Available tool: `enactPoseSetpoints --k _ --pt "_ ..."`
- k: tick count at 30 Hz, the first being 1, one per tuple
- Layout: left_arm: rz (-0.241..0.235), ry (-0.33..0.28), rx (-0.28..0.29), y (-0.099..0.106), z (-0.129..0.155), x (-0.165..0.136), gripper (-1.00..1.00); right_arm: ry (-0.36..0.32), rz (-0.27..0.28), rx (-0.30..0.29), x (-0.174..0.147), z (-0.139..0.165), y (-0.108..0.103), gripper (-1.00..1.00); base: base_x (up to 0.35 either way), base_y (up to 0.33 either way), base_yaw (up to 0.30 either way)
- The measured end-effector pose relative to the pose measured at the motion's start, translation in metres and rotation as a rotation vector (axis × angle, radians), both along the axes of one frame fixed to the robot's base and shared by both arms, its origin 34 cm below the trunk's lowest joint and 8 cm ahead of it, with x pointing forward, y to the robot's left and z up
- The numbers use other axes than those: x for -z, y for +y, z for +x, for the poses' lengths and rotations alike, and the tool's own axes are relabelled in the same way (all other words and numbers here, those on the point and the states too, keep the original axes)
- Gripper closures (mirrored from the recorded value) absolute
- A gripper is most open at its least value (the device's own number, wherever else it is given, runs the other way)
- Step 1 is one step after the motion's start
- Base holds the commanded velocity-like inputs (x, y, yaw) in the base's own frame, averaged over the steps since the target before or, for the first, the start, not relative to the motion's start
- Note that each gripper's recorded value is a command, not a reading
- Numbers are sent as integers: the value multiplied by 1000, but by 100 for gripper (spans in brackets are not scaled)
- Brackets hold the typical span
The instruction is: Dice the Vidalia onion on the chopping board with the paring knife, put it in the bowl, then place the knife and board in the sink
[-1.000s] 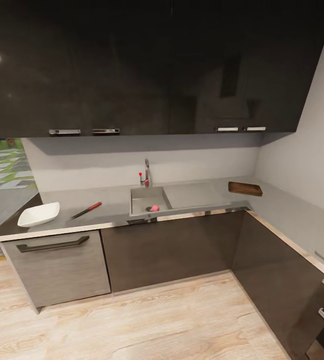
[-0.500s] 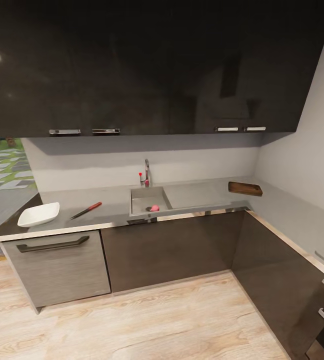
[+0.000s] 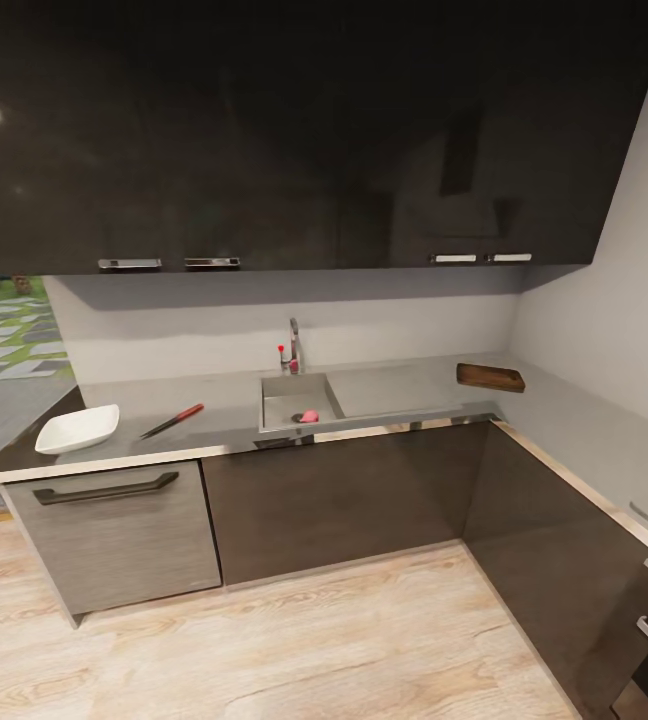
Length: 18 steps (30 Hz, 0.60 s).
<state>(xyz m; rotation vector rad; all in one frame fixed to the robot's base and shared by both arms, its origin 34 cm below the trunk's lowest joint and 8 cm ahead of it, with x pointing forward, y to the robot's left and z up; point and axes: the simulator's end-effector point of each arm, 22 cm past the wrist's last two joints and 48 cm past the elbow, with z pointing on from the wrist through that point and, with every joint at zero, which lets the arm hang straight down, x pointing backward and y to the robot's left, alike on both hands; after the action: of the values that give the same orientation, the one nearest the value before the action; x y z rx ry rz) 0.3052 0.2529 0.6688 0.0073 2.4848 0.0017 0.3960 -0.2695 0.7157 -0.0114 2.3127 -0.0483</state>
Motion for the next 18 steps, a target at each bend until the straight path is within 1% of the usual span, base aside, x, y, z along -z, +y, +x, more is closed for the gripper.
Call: enactPoseSetpoints --k 18 --pt "0 -1 1 0 0 0 -100 0 0 0 0 0 0 -100 0 0 0"
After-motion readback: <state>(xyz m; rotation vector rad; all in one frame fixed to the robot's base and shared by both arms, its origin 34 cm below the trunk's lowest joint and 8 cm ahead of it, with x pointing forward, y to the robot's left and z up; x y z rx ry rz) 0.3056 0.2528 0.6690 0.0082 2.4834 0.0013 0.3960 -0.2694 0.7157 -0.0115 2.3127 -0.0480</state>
